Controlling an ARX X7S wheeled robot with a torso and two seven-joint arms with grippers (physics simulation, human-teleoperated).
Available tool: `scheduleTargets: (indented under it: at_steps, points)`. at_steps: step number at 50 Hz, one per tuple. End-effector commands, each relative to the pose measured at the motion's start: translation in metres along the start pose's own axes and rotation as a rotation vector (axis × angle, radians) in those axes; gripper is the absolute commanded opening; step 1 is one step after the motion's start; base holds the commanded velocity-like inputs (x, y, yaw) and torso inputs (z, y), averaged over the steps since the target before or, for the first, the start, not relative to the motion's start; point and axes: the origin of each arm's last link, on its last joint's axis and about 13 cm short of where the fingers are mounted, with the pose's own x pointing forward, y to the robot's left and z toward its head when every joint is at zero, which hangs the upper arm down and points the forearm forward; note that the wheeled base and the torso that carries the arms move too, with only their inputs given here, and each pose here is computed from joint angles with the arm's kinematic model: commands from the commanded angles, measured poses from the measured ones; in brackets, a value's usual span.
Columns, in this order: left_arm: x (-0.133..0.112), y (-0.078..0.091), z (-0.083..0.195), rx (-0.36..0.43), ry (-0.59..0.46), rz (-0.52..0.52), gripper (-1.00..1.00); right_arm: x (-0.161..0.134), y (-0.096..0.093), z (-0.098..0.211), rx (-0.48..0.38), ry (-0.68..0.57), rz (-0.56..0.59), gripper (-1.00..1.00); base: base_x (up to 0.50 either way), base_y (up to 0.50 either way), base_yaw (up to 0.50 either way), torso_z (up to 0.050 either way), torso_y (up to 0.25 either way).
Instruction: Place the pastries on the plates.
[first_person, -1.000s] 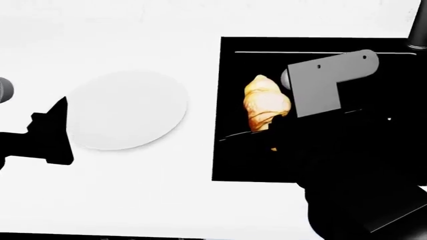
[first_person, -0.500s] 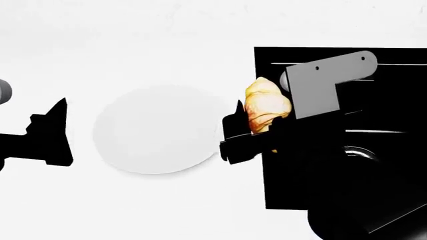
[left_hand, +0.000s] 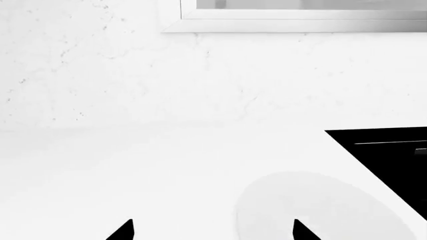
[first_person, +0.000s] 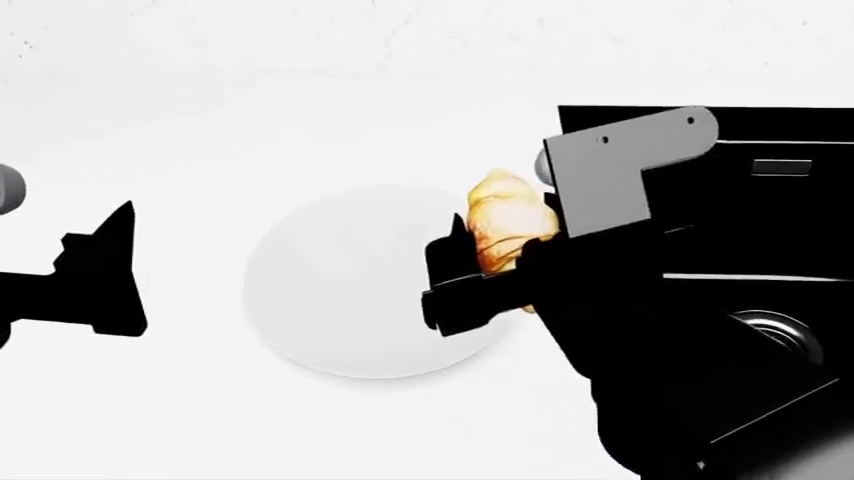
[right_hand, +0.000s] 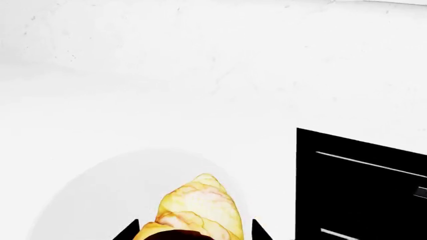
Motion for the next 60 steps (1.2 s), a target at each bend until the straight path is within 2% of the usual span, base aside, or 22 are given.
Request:
scheduleTargets:
  at_steps: [1,12,19,25,33,39,40,48,51,55,60]
  points:
    - [0.0,0.0,-0.002,-0.008,0.002,-0.001,1.0,0.029,0.01,0.006,-0.012,0.074,0.097,-1.0,0.0,0.0,0.0,0.0,0.0]
    - [-0.003,0.002,0.004,-0.024,-0.013,0.008,1.0,0.087,0.012,0.022,-0.016,0.117,0.148,-1.0,0.0,0.0,0.0,0.0,0.0]
    - [-0.003,-0.002,0.007,-0.027,-0.018,0.003,1.0,0.116,0.026,0.002,-0.027,0.198,0.23,-1.0,0.0,0.0,0.0,0.0,0.0]
    - [-0.003,-0.007,0.005,-0.041,-0.022,-0.007,1.0,0.121,0.034,-0.009,-0.026,0.217,0.262,-1.0,0.0,0.0,0.0,0.0,0.0]
    - [-0.007,-0.004,-0.002,-0.053,-0.014,-0.002,1.0,0.119,0.036,-0.026,-0.019,0.245,0.257,-1.0,0.0,0.0,0.0,0.0,0.0]
    - [-0.009,-0.001,-0.007,-0.052,-0.011,-0.005,1.0,0.114,0.037,-0.017,-0.03,0.224,0.247,-1.0,0.0,0.0,0.0,0.0,0.002]
    - [-0.009,-0.001,-0.007,-0.052,-0.012,-0.005,1.0,0.113,0.037,-0.016,-0.027,0.221,0.245,1.0,0.0,0.0,0.0,0.0,0.0]
    - [-0.012,0.0,-0.017,-0.051,0.003,-0.005,1.0,0.104,0.034,-0.007,-0.053,0.195,0.235,1.0,0.0,0.0,0.0,0.0,0.0]
    - [-0.011,-0.001,-0.008,-0.058,0.003,-0.002,1.0,0.098,0.032,0.005,-0.065,0.169,0.226,1.0,0.0,0.0,0.0,0.0,0.0]
    - [-0.004,-0.01,-0.007,-0.055,0.001,-0.009,1.0,0.089,0.029,0.026,-0.068,0.098,0.208,1.0,0.0,0.0,0.0,0.0,0.0]
    - [-0.004,-0.011,-0.008,-0.055,0.001,-0.009,1.0,0.077,0.024,0.036,-0.065,0.048,0.179,1.0,0.0,0.0,0.0,0.0,0.0]
